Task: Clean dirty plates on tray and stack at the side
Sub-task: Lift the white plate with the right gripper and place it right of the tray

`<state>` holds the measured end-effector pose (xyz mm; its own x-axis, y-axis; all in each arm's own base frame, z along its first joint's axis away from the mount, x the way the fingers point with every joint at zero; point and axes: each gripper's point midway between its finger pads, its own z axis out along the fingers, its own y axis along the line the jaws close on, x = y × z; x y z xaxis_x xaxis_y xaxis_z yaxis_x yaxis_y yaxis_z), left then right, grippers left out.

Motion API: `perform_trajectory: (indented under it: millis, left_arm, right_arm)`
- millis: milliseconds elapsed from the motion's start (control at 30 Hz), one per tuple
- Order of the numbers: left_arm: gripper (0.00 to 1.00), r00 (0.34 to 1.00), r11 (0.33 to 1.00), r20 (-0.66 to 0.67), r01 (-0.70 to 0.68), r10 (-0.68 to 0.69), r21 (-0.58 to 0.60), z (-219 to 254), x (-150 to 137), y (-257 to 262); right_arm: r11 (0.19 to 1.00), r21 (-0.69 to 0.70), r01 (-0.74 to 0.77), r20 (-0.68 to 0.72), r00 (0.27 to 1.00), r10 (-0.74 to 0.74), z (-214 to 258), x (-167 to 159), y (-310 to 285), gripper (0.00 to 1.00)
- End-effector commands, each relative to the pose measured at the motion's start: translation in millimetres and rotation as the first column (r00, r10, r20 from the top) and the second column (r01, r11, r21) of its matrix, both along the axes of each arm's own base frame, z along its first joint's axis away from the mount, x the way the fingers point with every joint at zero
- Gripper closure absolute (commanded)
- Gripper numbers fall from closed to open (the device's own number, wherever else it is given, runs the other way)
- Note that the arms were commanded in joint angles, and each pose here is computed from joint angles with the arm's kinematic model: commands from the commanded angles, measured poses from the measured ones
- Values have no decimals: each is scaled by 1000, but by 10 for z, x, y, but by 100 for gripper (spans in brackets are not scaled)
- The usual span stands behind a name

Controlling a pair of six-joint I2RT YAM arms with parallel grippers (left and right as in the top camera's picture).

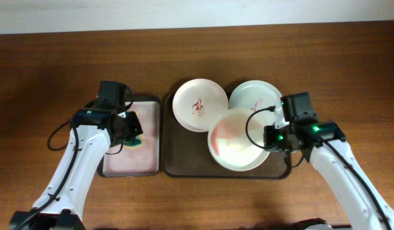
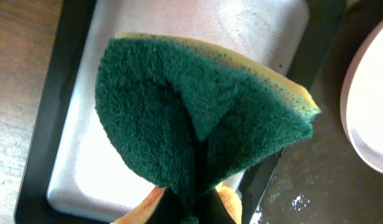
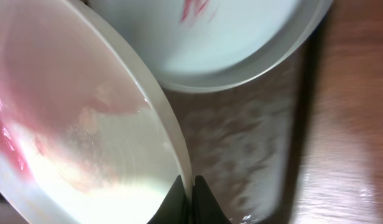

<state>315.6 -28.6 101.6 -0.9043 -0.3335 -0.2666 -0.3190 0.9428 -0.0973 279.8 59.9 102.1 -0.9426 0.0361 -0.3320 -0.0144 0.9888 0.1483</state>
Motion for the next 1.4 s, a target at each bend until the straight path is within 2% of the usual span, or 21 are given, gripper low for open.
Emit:
perform_trajectory:
  millis: [0, 200, 267, 467, 600, 833, 900, 1000, 1133, 1233, 1367]
  left_arm:
    - [100, 995, 995, -23, 96, -95, 14, -86, 15, -17]
    - [100, 991, 995, -93, 97, -95, 14, -313, 11, -17]
    - [100, 984, 989, -111, 144, -140, 22, -370, 6, -18]
    - [100, 969, 981, -160, 194, -188, 26, -567, 14, -19]
    - [100, 969, 981, -158, 194, -188, 27, -596, 38, -21]
    - [100, 971, 981, -147, 193, -187, 28, -592, 65, -23]
    - [100, 971, 981, -147, 193, -187, 28, -592, 65, -23]
    - [100, 971, 981, -147, 193, -187, 28, -592, 66, -23]
    - [100, 971, 981, -147, 193, -187, 28, -592, 66, -23]
    - [100, 971, 981, -148, 193, -187, 28, -592, 61, -23]
    - [100, 971, 981, -148, 194, -187, 27, -592, 62, -24]
  right_arm:
    - [996, -67, 53, 131, 990, -44, 286, 132, -152, 96]
    - [992, -106, 73, 134, 989, -58, 277, 138, -226, 96]
    - [985, -147, 86, 146, 987, -64, 287, 151, -278, 96]
    - [901, -430, 57, 264, 962, 66, 478, 202, -136, 96]
    - [840, -539, 59, 370, 913, 173, 701, 238, 125, 96]
    - [695, -685, 218, 573, 751, 329, 1336, 208, 484, 96]
    - [685, -680, 263, 609, 722, 328, 1439, 187, 520, 96]
    - [687, -677, 262, 611, 722, 326, 1438, 188, 524, 96]
    - [776, -595, 208, 612, 744, 270, 1277, 232, 591, 96]
    - [880, -430, 204, 579, 810, 96, 996, 267, 503, 96]
    - [917, -275, 288, 457, 879, -139, 700, 374, 38, 96]
